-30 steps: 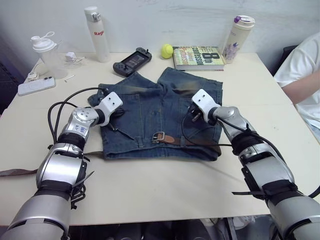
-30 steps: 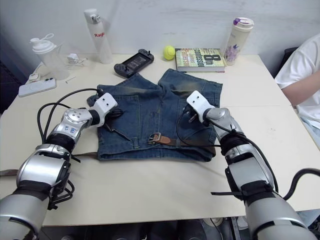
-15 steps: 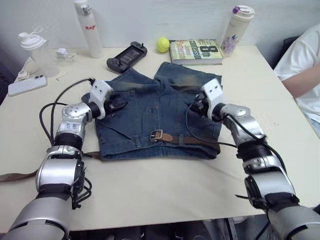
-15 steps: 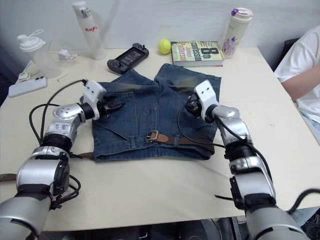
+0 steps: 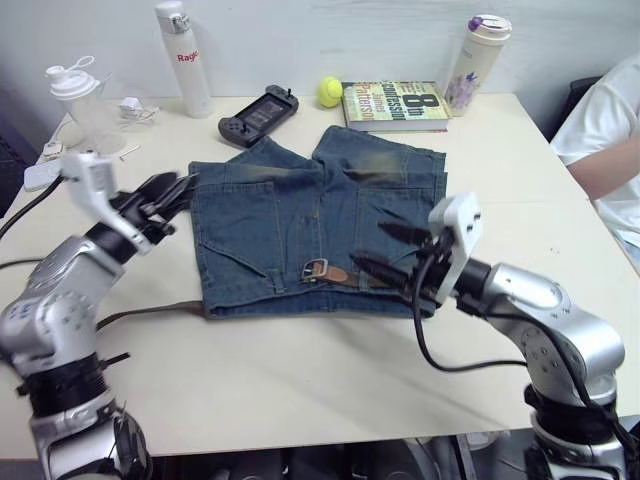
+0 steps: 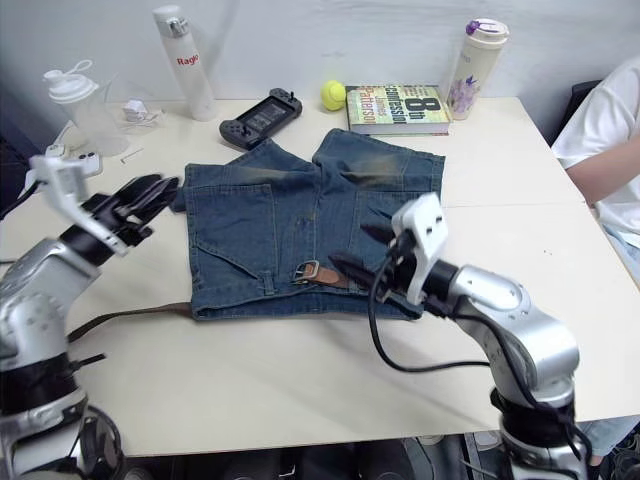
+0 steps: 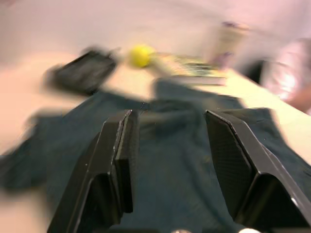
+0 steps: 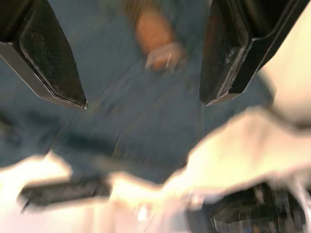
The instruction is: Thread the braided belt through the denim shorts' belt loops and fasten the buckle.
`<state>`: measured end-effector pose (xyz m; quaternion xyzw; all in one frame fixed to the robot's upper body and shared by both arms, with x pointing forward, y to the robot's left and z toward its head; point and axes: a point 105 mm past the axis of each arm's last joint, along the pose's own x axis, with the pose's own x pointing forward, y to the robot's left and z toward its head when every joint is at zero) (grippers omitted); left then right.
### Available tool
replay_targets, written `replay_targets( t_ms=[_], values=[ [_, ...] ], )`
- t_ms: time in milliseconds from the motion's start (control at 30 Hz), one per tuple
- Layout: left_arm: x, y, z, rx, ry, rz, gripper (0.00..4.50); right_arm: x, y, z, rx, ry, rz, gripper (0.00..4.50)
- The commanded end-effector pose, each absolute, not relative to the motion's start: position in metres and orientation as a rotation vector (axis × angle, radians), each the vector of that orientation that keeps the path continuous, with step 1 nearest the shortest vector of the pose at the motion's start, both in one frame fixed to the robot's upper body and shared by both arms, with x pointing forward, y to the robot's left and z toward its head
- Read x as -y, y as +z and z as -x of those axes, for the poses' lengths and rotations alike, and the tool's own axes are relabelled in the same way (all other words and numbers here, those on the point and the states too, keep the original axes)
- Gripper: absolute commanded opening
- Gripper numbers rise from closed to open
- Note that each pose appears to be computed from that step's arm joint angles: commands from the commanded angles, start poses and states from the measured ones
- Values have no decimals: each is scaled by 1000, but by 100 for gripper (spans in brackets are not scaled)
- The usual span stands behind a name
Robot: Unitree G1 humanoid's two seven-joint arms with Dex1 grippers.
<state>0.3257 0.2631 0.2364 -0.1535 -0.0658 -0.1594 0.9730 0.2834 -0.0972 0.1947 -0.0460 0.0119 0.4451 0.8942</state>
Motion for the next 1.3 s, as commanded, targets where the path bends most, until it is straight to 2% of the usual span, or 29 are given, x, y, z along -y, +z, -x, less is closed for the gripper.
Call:
replay_targets(
  t_ms=[33,100,200,367,433,633,733,967,1167,1300],
  values=[
    [-282,247,-301,163,-188,412,245,97,201,-277,24,949,181,394],
    [-302,215,-285,106,18,595,245,96,195,-279,11,954,218,394],
    [-319,177,-259,3,356,718,245,94,192,-283,4,965,230,394],
    [-340,159,-220,-74,829,835,245,91,181,-287,-23,987,258,394],
    [-344,151,-202,-125,961,850,245,90,177,-288,-35,994,274,394],
    [-343,142,-185,-235,982,867,245,87,178,-288,-20,1018,277,394],
    [-349,127,-174,-308,991,854,245,80,189,-279,30,1092,208,394],
    [-349,120,-202,-289,785,941,245,72,199,-263,81,1220,206,394],
    [-353,124,-209,-252,737,981,245,73,193,-265,63,1217,234,394],
    [-359,121,-206,-246,775,987,245,74,193,-266,61,1205,231,394]
  ],
)
